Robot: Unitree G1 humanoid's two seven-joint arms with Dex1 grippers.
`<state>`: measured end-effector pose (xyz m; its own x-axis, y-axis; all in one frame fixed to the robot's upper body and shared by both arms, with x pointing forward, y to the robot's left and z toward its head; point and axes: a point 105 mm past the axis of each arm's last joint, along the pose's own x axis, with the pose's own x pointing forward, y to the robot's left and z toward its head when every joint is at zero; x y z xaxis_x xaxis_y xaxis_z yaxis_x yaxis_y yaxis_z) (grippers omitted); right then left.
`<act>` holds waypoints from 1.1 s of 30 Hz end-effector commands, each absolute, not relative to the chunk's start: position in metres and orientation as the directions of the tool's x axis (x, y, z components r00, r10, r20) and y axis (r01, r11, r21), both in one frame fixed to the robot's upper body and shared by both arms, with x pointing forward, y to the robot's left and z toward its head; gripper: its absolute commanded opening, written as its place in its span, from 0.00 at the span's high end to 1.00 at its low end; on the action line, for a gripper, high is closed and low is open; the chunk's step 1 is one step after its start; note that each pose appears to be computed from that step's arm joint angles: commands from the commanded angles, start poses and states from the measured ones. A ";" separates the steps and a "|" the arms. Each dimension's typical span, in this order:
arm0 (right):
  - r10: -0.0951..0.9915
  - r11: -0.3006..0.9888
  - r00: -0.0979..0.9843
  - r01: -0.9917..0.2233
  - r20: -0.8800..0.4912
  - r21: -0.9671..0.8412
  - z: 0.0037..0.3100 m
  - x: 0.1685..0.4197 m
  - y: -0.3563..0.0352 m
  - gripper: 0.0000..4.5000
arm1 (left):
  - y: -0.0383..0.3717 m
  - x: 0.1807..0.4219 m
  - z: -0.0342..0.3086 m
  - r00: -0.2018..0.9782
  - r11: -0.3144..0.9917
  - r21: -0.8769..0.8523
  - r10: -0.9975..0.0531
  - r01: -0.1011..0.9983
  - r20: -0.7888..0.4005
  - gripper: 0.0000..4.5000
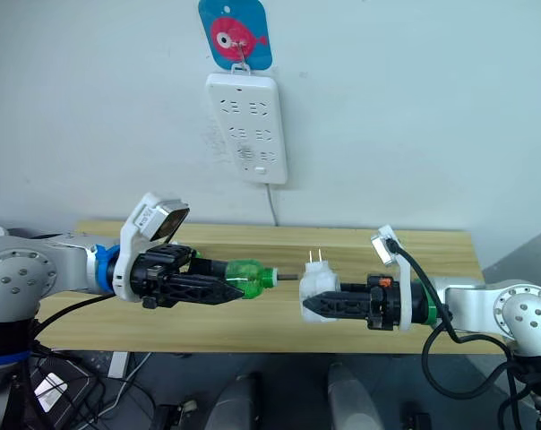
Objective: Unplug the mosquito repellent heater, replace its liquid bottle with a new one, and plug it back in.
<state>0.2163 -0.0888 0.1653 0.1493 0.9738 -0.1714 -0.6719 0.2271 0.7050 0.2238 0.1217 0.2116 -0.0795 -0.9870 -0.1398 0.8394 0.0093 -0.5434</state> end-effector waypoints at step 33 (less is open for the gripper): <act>0.292 0.823 0.612 -0.552 -0.735 -0.133 0.057 0.333 -0.202 0.03 | 0.118 0.249 0.118 0.281 0.207 0.264 -0.916 0.942 -0.286 0.51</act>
<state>0.3323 -0.2021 0.0442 0.5873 0.2767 -0.7606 -0.5555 0.8212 -0.1302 0.2495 0.1215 0.1123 0.2865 -0.9070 -0.3086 0.9469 0.2192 0.2351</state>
